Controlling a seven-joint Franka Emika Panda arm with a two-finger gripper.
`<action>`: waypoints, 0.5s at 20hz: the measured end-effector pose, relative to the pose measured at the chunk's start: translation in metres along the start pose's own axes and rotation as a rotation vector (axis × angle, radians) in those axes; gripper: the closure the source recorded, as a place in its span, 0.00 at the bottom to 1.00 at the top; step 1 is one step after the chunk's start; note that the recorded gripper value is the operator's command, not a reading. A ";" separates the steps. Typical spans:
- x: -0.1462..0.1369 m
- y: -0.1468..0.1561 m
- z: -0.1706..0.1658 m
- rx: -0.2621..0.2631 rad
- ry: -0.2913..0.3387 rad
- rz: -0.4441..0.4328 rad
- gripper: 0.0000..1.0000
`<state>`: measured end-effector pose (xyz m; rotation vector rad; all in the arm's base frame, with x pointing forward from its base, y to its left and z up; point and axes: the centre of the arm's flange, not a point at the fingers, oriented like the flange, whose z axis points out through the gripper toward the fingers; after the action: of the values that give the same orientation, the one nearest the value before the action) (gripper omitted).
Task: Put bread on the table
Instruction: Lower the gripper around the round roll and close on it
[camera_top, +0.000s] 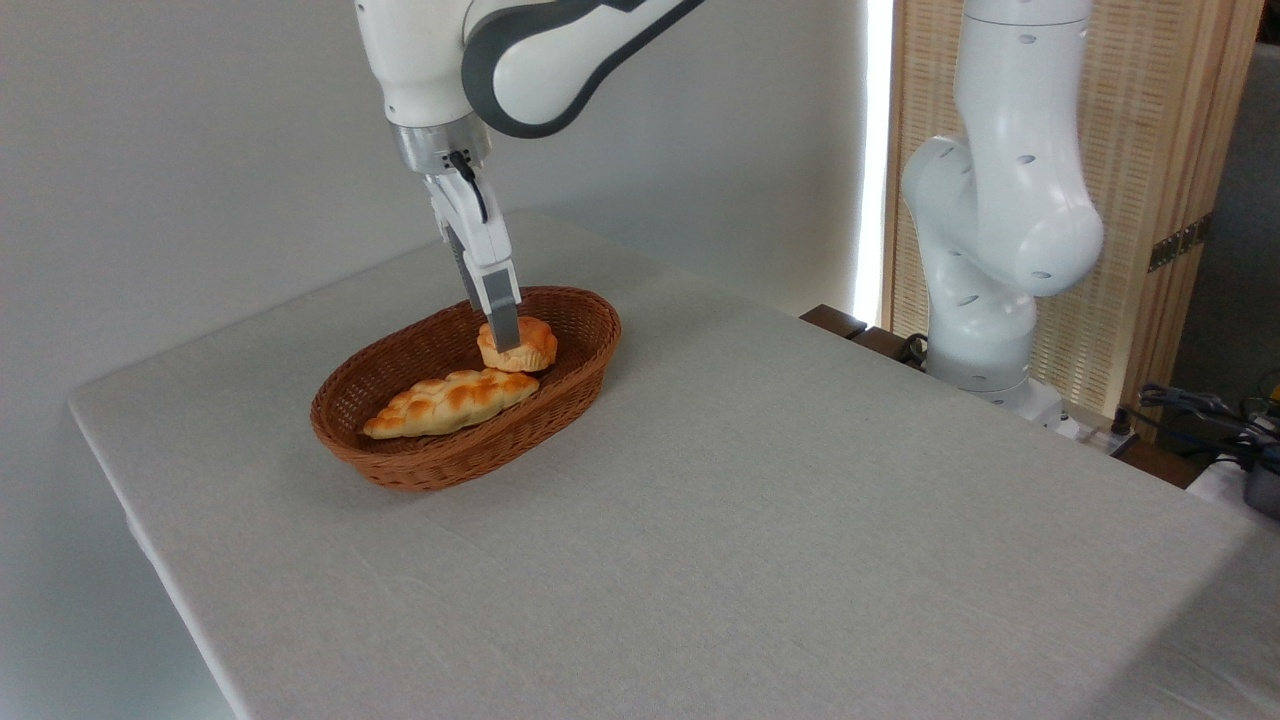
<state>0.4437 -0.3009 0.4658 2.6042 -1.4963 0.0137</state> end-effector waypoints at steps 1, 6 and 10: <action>-0.002 0.000 0.003 0.008 0.010 -0.002 0.00; -0.012 0.001 0.027 0.016 -0.014 0.011 0.01; -0.016 0.000 0.034 0.033 -0.041 0.025 0.38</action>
<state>0.4336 -0.2917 0.4309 2.6270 -1.5553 -0.0127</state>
